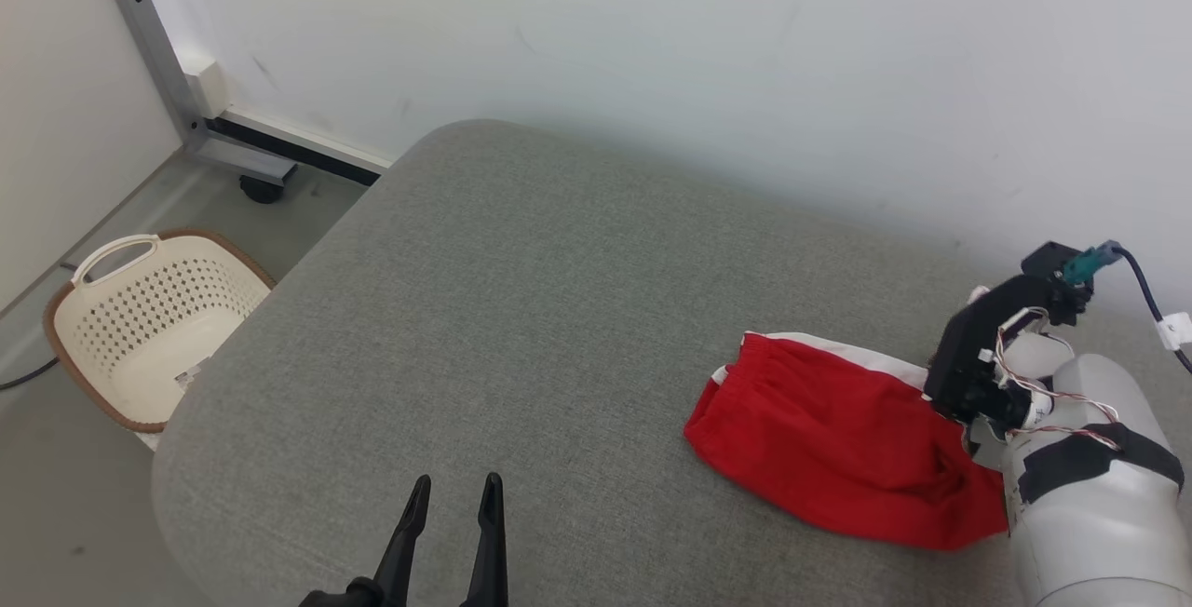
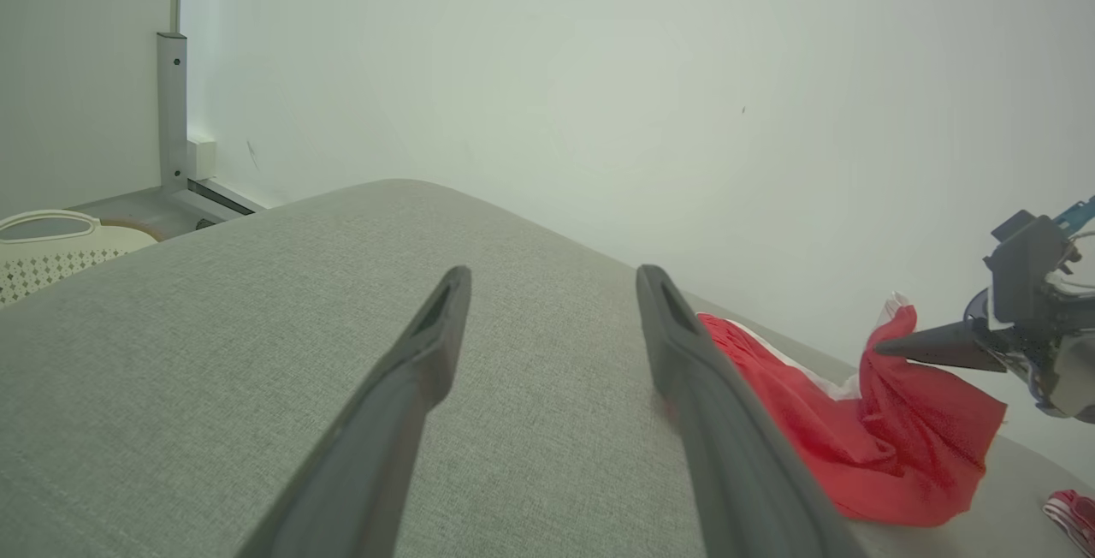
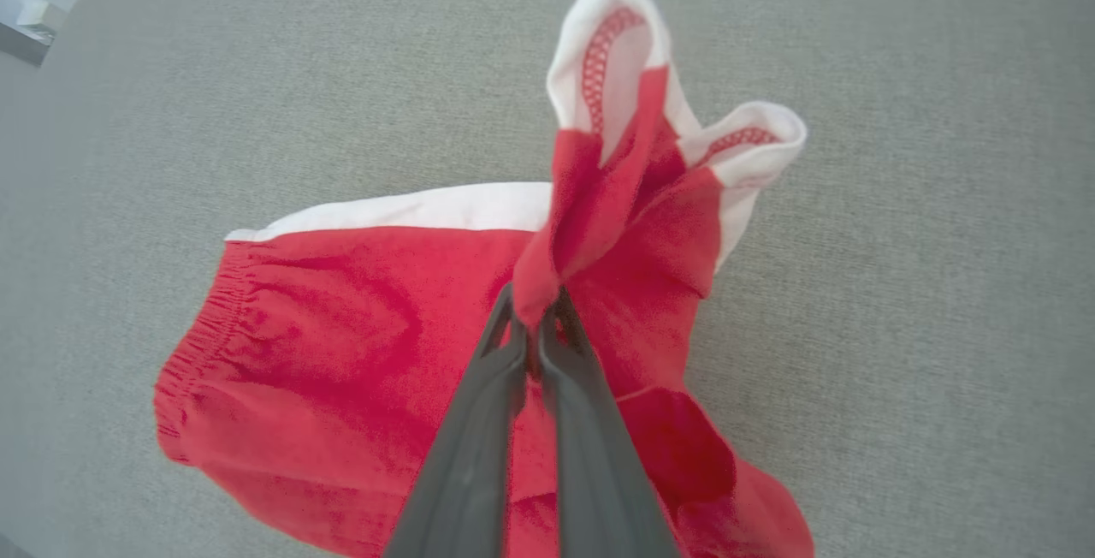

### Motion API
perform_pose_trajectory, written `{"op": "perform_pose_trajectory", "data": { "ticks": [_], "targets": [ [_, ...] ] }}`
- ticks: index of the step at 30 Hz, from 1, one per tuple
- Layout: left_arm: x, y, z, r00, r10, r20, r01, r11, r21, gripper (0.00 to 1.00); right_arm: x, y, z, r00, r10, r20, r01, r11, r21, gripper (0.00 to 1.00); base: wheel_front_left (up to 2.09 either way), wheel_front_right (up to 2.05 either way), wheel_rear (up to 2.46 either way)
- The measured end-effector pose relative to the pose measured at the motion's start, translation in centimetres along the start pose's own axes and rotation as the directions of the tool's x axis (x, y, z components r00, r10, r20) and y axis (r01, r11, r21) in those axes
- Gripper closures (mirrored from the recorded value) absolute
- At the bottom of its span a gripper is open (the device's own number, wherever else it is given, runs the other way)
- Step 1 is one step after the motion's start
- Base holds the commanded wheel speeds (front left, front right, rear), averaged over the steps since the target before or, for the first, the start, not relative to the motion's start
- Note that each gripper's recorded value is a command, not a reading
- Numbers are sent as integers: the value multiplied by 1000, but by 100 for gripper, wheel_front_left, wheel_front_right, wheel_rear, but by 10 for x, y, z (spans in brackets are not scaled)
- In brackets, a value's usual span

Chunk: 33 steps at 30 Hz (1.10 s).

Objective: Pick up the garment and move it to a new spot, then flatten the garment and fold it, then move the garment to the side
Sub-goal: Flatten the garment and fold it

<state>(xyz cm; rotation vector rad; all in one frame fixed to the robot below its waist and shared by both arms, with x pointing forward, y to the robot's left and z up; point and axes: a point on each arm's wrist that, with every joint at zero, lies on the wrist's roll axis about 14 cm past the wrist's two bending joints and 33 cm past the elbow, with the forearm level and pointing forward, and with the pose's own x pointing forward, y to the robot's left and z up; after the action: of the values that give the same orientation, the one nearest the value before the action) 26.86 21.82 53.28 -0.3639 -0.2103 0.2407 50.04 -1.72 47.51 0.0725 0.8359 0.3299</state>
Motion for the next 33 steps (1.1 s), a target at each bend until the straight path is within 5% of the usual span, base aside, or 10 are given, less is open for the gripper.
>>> {"op": "perform_pose_trajectory", "data": {
  "ticks": [9,20,21,22,29,33],
  "targets": [
    [-4,15,11,997,66,31,-66,998,-2,0,12,89,7,976,219,-15,-219,973,-71,100,0,0,0],
    [-6,26,14,991,131,34,-131,991,7,0,33,123,-25,950,298,-94,-308,945,-112,100,0,0,0],
    [-6,26,15,991,132,35,-133,991,7,0,33,125,-26,948,305,-93,-314,943,-105,95,0,0,0],
    [-6,27,15,990,135,37,-135,991,7,0,32,126,-27,945,312,-98,-321,942,-94,0,0,0,0],
    [-6,22,16,993,114,43,-114,993,-4,0,9,149,16,900,428,87,-432,901,40,0,0,0,0],
    [-6,16,16,995,87,46,-86,996,-11,0,-1,120,43,907,364,209,-372,928,-4,0,0,0,0]
  ]
}}
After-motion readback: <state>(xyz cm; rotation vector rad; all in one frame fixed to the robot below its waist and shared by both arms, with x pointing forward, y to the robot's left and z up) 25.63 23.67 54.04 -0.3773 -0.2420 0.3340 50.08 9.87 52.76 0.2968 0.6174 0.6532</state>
